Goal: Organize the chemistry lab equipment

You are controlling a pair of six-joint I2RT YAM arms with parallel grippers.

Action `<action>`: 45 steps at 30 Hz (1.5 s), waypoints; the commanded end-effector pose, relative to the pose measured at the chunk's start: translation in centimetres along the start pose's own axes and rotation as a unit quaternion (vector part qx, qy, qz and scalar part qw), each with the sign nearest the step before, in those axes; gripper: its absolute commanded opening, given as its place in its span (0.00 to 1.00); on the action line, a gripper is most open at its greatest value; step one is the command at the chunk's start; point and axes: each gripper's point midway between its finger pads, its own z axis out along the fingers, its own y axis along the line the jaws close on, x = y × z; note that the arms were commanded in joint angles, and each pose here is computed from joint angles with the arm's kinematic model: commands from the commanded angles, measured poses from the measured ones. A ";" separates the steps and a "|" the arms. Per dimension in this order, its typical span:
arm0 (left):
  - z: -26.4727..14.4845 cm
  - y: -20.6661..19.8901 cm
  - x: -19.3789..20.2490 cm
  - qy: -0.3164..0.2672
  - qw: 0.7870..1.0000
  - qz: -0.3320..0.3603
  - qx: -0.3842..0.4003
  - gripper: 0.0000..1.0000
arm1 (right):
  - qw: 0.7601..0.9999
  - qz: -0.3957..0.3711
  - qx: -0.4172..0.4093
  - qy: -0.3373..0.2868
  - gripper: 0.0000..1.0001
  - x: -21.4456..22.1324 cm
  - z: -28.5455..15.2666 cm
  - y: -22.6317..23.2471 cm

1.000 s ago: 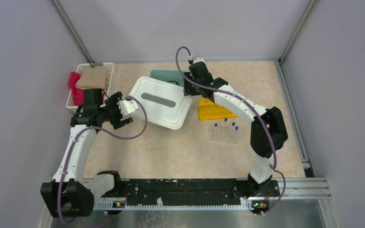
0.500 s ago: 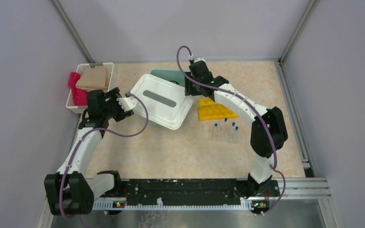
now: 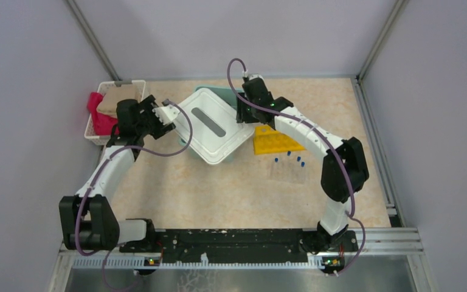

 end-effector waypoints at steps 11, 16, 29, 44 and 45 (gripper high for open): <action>3.8 2.9 -4.0 -0.024 0.999 -0.004 -0.032 0.91 | 0.997 0.038 -0.052 -0.038 0.47 -2.6 -4.6 1.5; 5.1 3.5 -4.1 -0.019 0.999 -0.015 -0.035 0.91 | 0.998 0.035 -0.048 -0.027 0.47 -1.8 -4.4 1.3; 3.7 5.8 -5.2 0.008 0.989 -0.148 -0.007 0.94 | 0.998 0.018 -0.014 -0.053 0.50 -5.1 -5.5 -0.5; -2.6 -2.1 -7.8 -0.014 0.926 -0.344 0.158 0.92 | 1.000 0.000 -0.008 -0.026 0.51 -5.3 -1.2 -0.1; -2.7 -2.5 -8.1 -0.017 0.921 -0.353 0.166 0.92 | 1.000 0.000 -0.006 -0.023 0.51 -5.2 -0.8 -0.2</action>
